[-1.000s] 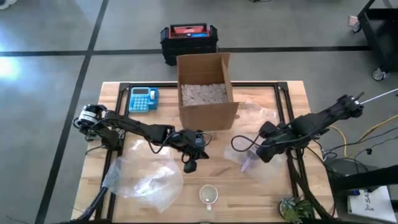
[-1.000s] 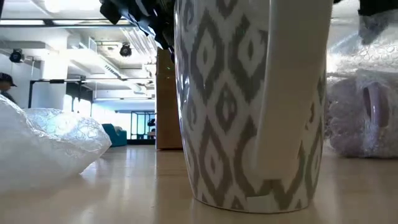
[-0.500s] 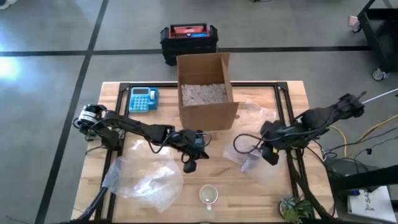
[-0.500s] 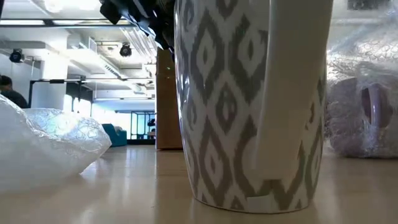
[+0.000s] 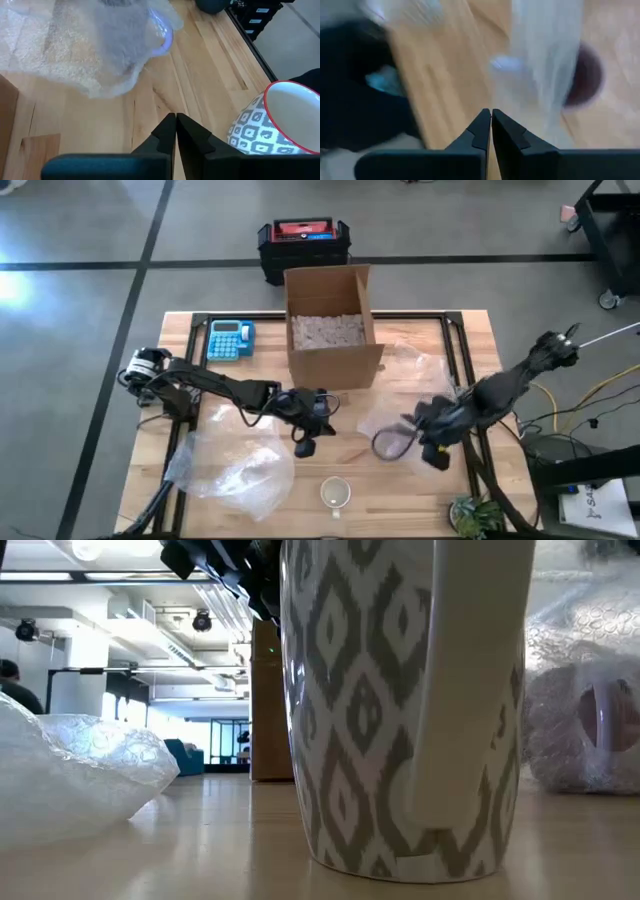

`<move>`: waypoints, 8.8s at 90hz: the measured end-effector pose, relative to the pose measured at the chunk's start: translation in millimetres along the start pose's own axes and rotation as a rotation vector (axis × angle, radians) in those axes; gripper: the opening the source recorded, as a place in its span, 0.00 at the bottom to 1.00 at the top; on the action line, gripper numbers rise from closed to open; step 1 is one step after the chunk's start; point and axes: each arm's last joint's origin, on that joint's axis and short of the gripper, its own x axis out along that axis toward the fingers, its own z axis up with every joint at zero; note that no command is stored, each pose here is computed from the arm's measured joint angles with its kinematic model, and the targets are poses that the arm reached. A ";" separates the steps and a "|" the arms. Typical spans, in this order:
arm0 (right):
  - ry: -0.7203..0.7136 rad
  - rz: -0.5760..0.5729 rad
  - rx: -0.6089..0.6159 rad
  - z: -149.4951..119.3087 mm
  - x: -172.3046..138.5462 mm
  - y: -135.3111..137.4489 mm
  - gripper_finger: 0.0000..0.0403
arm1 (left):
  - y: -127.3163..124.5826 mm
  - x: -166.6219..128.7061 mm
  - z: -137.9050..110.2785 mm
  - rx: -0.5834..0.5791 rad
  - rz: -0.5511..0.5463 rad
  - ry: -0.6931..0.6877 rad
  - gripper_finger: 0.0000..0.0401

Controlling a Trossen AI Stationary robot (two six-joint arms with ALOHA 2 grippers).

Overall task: Wrap mug
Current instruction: Wrap the purple mug using the right bubble wrap

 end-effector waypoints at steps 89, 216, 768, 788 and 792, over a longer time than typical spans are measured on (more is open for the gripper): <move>0.069 -0.282 -0.045 46.8 42.8 -22.8 0.00 | -1.0 0.1 0.5 0.001 -0.003 -0.006 0.00; -0.036 -0.053 0.380 23.8 118.0 -40.9 0.00 | 2.3 25.7 -14.2 -0.023 -0.034 0.033 0.00; -0.069 -0.014 -0.225 13.6 98.8 68.6 0.00 | 13.8 101.1 4.2 -0.034 0.000 -0.186 0.00; -0.320 -0.157 -0.230 43.1 78.7 60.3 0.00 | 13.5 101.2 4.2 -0.038 -0.001 -0.188 0.00; -0.331 -0.166 -0.212 48.7 78.7 56.3 0.00 | 13.5 101.3 4.1 -0.039 -0.001 -0.187 0.00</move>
